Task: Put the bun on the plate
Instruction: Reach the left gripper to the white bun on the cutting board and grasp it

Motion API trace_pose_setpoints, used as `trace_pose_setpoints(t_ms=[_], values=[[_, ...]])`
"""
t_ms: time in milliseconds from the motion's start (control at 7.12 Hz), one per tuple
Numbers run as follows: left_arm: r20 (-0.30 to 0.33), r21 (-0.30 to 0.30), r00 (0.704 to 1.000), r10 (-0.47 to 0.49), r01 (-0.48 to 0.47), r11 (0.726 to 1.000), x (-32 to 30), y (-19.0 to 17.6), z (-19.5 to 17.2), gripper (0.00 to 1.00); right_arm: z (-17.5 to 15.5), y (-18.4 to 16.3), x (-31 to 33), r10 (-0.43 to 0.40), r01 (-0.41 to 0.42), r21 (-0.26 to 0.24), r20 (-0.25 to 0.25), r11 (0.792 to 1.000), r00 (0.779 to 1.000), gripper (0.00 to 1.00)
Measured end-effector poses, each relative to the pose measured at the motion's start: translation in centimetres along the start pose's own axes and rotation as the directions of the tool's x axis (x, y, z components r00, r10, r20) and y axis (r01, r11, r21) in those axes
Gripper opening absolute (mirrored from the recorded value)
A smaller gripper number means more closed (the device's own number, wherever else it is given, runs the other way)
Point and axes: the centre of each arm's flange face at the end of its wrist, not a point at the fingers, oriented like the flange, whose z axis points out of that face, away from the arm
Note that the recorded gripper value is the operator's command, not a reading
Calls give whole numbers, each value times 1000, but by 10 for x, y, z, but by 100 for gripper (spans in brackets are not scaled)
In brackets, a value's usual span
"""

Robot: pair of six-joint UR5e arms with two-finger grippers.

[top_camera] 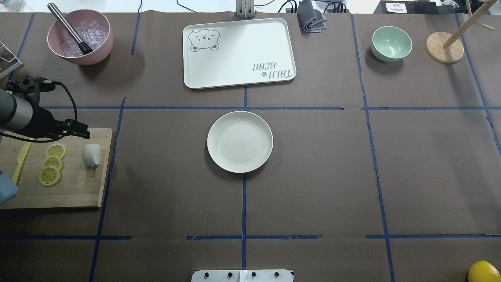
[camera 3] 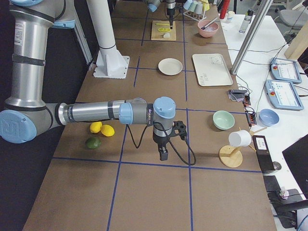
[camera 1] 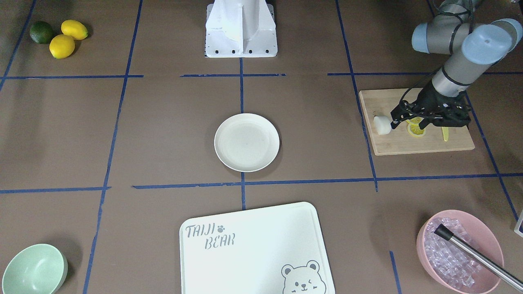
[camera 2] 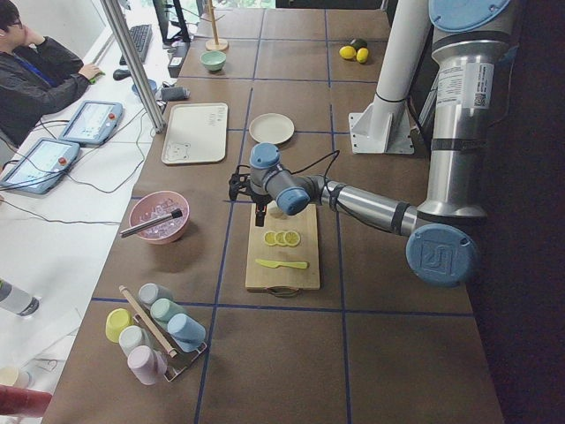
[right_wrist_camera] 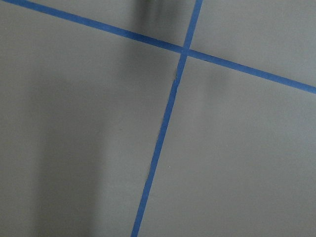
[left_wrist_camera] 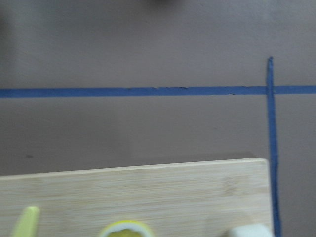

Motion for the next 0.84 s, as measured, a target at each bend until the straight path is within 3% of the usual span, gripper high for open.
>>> trace_pose_setpoints(t_ms=[281,421,702,843], values=[[15,-17,1000,-1,2,1000,22,21,23,99,0,0,0,1,-1,1,1,1000,1000,100],[28,-25,1000,0,1,1000,23,27,32,87,0,0,0,1,-1,1,1,1000,1000,100],[43,-33,999,-1,3,999,20,31,38,24,0,0,0,2,-2,-1,1,1000,1000,100],[51,-39,999,-3,5,999,20,32,40,8,1,0,0,2,-2,-1,1,1000,1000,100]])
